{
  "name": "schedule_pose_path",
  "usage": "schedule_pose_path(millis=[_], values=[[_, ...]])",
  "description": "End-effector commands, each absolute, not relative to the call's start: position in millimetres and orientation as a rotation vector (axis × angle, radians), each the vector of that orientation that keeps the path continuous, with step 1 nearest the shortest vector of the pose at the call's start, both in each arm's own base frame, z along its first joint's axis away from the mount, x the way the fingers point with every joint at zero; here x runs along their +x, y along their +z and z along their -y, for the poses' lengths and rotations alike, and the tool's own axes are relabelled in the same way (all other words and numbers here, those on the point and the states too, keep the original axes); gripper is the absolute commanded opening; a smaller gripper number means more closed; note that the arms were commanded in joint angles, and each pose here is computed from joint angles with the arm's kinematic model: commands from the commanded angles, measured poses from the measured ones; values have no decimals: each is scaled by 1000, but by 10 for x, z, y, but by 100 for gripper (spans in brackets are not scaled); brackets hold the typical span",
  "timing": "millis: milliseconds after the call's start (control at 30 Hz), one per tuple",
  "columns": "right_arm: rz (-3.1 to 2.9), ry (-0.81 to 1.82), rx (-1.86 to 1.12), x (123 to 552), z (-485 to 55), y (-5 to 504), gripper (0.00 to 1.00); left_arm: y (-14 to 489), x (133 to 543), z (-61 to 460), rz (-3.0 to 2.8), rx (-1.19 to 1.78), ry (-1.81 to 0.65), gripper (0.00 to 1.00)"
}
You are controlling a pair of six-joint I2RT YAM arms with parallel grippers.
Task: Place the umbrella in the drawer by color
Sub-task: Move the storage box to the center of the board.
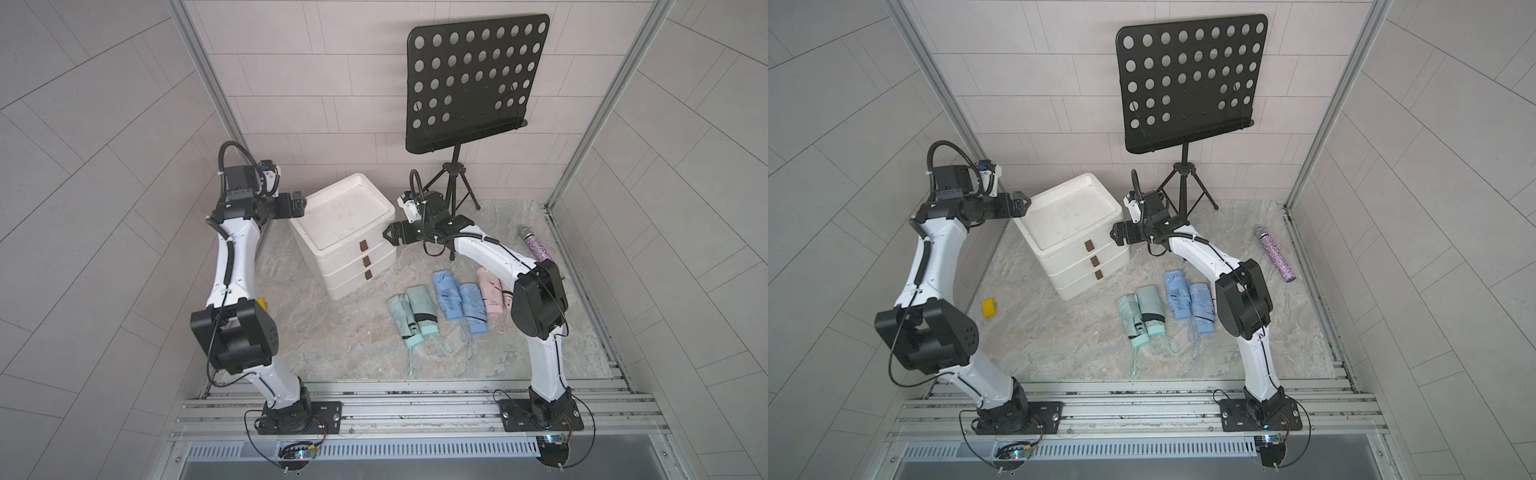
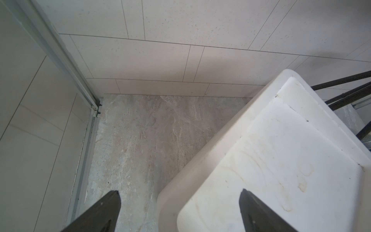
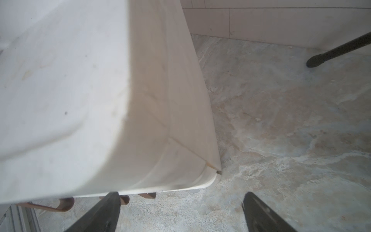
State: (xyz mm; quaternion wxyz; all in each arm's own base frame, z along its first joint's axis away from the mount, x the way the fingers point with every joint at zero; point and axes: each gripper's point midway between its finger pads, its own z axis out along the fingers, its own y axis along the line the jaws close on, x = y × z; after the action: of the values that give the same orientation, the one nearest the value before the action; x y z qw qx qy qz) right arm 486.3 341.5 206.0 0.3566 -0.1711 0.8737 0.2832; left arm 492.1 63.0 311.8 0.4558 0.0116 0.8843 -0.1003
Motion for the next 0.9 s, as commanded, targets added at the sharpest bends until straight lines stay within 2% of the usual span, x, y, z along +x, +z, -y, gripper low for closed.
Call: schedule_pose_path(millis=[0, 233, 367, 867], values=[[-2256, 757, -470, 4834, -3488, 2110, 98, 3203, 5169, -596, -2139, 111, -339, 100], [-2267, 761, -483, 4759, -3519, 2108, 98, 3049, 5359, -396, -2156, 190, -539, 97], [-2267, 778, -493, 4712, -3586, 2099, 99, 2921, 5229, -230, -2192, 265, -573, 92], [-2259, 787, -559, 4617, -3633, 2156, 98, 2849, 4563, -12, -2234, 355, -603, 89]])
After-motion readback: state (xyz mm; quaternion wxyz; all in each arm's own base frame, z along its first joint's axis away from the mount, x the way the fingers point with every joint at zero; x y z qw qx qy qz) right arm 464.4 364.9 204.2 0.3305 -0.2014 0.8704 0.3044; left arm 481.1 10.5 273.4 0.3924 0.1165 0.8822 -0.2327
